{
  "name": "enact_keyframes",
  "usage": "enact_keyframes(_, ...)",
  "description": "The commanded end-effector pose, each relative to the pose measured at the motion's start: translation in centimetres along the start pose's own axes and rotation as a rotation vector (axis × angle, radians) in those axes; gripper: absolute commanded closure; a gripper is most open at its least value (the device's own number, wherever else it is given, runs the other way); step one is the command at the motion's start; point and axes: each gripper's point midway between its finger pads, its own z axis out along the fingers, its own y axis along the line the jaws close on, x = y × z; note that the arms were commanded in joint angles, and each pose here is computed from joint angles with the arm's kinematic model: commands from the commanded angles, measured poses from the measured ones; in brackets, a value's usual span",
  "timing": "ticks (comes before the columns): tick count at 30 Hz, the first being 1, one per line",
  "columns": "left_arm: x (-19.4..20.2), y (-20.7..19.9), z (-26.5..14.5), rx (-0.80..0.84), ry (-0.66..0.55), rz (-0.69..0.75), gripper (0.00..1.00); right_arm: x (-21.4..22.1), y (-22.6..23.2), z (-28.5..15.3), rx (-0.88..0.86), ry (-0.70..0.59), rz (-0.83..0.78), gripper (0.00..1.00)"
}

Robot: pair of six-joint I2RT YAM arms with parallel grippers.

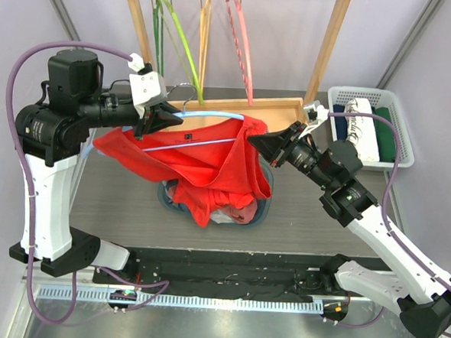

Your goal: Remove the tank top from the hanger

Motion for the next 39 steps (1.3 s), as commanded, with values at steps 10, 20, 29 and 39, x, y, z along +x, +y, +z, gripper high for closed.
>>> enact_keyframes(10,-0.4,-0.8,-0.6,0.015,-0.008,0.04,0.96,-6.2,2.6,-4.1,0.027,-0.149,-0.07,0.98)
enact_keyframes(20,-0.9,-1.4,-1.0,0.026,-0.021,0.041,0.97,-6.8,-5.2,-4.7,0.424,-0.191,-0.156,0.99)
enact_keyframes(29,-1.6,-1.8,-2.2,-0.007,-0.016,0.087,1.0,-2.1,-12.4,-6.2,0.526,-0.08,-0.151,0.98)
enact_keyframes(39,-1.7,-1.7,-0.8,0.063,-0.059,0.061,1.0,1.2,-7.4,-4.9,0.2,0.141,-0.245,0.54)
